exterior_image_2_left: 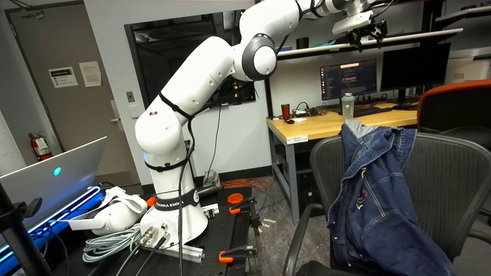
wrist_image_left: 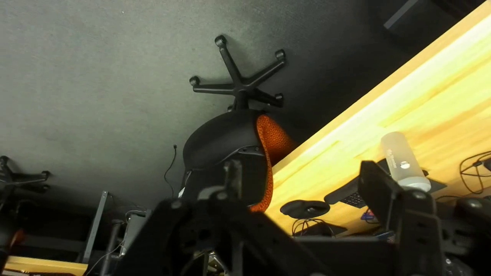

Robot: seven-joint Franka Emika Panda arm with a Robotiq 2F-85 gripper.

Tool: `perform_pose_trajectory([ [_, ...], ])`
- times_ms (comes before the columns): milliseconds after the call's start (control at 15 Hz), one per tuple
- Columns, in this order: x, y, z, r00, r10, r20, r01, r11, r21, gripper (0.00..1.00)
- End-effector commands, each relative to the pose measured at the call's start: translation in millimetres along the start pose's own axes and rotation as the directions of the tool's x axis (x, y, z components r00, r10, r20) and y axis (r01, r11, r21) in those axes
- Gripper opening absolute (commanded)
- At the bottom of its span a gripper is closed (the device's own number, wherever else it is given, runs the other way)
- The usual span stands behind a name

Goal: Hang the jean jacket on the backrest of the black chair

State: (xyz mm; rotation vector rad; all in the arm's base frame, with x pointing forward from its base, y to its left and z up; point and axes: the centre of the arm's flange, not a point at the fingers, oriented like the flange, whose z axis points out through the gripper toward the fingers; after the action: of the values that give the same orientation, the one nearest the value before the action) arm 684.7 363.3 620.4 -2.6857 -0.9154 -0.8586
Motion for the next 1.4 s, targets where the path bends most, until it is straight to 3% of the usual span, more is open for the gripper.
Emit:
perform_pose_trajectory([
  [0,71,25,4,0.999,-0.004,0.032,0.005,1.000,-0.007,1.00],
  [333,52,62,-12,0.989,0.034,0.141,-0.026,0.998,-0.058,1.00],
  [800,-30,107,-61,0.945,0.091,0.314,-0.068,0.994,-0.081,1.00],
  [1333,-124,99,-80,0.898,0.049,0.437,-0.017,0.997,-0.076,1.00],
])
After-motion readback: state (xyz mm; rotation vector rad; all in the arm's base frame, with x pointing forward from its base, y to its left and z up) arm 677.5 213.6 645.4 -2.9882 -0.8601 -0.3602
